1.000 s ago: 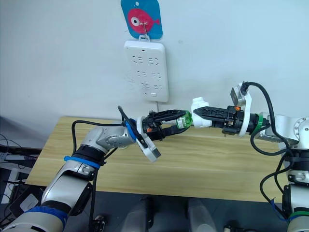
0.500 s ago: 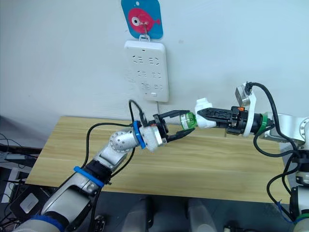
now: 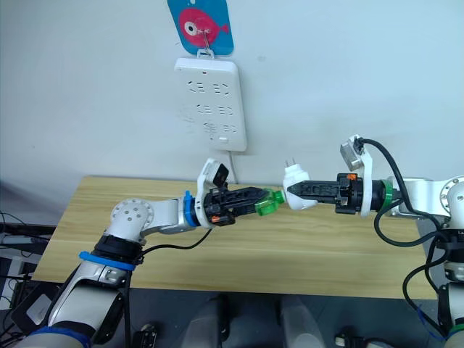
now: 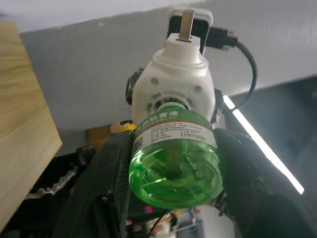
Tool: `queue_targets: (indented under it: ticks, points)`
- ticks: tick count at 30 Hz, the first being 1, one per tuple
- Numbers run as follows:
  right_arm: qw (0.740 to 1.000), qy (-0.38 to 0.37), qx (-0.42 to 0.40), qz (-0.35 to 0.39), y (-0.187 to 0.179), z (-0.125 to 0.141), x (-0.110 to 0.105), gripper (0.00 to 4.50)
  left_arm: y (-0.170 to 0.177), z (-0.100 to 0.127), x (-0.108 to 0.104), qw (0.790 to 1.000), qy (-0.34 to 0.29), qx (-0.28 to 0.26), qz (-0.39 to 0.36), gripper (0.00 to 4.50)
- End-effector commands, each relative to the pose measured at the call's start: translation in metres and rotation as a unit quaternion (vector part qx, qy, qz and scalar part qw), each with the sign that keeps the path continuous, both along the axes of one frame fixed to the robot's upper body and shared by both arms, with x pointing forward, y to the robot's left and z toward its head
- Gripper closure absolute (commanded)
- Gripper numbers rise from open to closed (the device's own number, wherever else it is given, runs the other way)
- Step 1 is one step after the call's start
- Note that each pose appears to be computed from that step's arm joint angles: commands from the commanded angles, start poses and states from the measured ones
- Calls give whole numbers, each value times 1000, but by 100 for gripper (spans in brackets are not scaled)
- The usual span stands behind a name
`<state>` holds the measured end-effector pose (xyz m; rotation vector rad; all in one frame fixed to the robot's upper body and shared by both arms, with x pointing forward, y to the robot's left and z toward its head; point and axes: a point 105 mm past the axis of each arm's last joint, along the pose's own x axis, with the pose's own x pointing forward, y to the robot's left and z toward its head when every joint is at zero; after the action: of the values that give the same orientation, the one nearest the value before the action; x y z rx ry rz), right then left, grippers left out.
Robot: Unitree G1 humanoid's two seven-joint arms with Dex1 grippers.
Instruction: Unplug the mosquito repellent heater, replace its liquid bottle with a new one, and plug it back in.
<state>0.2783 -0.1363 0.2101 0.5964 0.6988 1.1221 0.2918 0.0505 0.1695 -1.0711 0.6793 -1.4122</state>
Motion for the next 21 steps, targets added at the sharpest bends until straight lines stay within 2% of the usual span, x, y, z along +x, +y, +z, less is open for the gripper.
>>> queue_targets:
  ticks: [1, 6, 10, 13, 15, 18, 21]
  points:
    - [1000, -17, 9, -4, -5, 9, 0, 137, 7, 11, -2, 1000, -9, -16, 0, 229]
    - [1000, -16, 12, -23, -11, 9, 6, 137, 14, 8, -5, 1000, -12, -2, 7, 229]
    - [997, -9, -10, -78, -28, 2, 22, 137, 25, 5, -17, 999, -27, 20, -3, 229]
    - [975, -9, -130, -177, -59, -29, 48, 137, 37, -2, -24, 998, -36, 48, 11, 229]
    - [941, -25, -269, -204, -83, -64, 52, 137, 43, -3, -25, 997, -40, 56, 26, 229]
    - [866, -82, -440, -223, -125, -97, 58, 137, 46, -3, -27, 996, -51, 60, 40, 229]
    - [817, -97, -514, -242, -153, -112, 58, 137, 45, -3, -27, 995, -62, 61, 52, 229]
